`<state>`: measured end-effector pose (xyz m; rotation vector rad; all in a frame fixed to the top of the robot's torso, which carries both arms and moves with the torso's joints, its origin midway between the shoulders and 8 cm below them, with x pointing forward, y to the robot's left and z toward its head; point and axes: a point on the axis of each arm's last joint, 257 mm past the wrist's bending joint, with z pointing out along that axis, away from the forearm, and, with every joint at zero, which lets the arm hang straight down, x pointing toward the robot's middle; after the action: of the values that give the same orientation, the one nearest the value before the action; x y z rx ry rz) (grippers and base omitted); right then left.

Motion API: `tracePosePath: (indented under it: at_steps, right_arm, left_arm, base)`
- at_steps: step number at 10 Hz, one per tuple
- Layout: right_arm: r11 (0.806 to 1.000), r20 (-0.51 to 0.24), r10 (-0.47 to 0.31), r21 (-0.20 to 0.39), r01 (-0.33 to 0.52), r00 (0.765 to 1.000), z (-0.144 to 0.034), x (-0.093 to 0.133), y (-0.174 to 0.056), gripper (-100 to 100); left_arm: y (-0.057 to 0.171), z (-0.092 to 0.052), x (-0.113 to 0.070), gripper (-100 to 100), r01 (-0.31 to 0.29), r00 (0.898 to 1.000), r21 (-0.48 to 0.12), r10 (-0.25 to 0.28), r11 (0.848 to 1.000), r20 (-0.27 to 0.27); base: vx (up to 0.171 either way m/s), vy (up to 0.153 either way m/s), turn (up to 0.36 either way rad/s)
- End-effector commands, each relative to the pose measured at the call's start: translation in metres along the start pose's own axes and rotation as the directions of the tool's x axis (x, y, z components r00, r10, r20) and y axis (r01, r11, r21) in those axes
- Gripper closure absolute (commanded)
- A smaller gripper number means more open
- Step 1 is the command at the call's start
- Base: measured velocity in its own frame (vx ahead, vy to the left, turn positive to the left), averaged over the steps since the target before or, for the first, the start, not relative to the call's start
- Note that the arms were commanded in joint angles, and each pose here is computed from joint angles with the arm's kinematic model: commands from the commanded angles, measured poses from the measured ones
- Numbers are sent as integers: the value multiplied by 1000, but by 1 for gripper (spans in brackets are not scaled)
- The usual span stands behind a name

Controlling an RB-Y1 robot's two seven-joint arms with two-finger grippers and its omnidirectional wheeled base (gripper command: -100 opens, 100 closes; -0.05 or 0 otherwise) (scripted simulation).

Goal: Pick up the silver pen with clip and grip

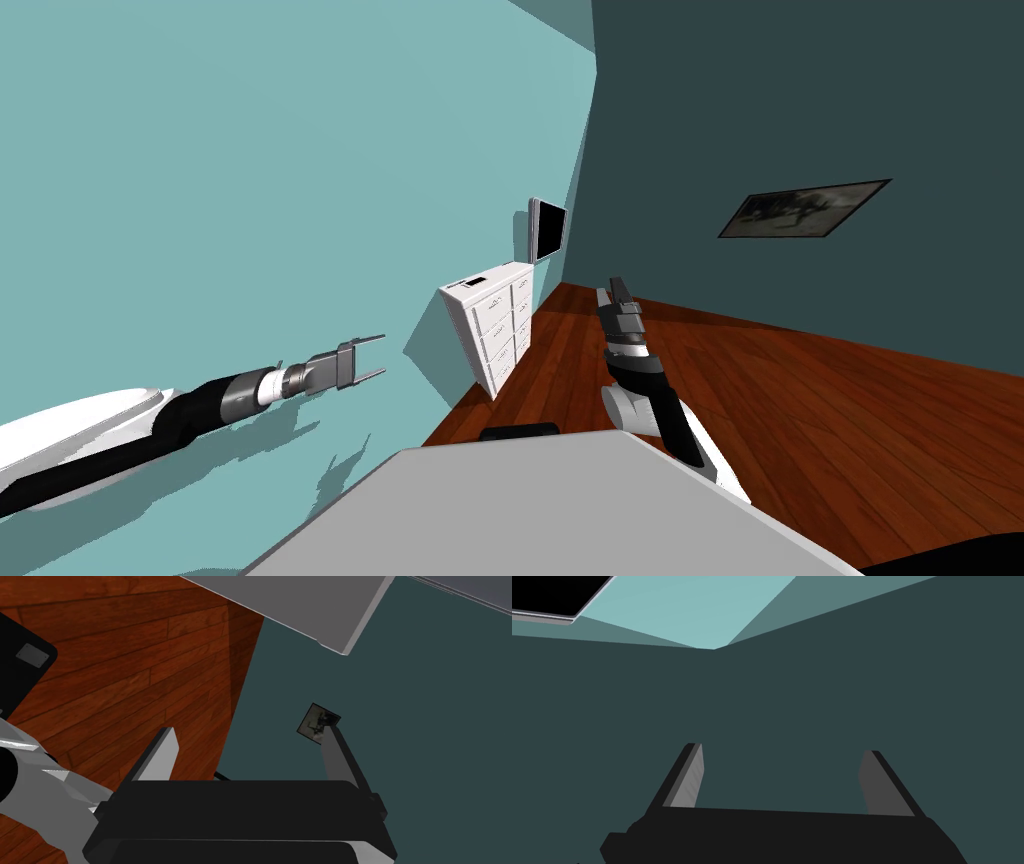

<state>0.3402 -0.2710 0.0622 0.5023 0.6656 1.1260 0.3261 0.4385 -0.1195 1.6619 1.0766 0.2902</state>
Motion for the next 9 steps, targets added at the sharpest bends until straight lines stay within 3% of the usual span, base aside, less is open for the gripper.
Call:
tracePosePath:
  at_steps: [1,2,3,5,6,8,9]
  right_arm:
    - [1000,0,0,0,0,1000,0,0,0,0]
    - [1000,0,0,0,0,1000,0,0,0,0]
    - [1000,0,0,0,0,1000,0,0,0,0]
    - [1000,0,0,0,0,1000,0,0,0,0]
    - [1000,0,0,0,0,1000,0,0,0,0]
    - [1000,0,0,0,0,1000,0,0,0,0]
    - [1000,0,0,0,0,1000,0,0,0,0]
  left_arm:
    - [3,-4,4,-100,-81,997,50,82,995,-2]
    - [3,-4,4,-100,-108,994,50,109,993,-1]
    - [3,-14,12,-100,-166,986,114,168,979,-9]
    - [6,-14,12,-100,-236,971,132,238,963,3]
    - [6,-24,21,-100,-289,956,195,293,937,6]
    - [10,-23,20,-100,-355,933,211,358,911,25]
    - [11,-33,28,-100,-400,913,273,406,875,38]
  base:
    - [25,-41,-24]
    - [17,-10,-6]
    - [46,-36,-61]
    - [32,-31,-10]
    - [38,-46,-53]
    - [30,-29,-19]
    - [59,-49,-71]
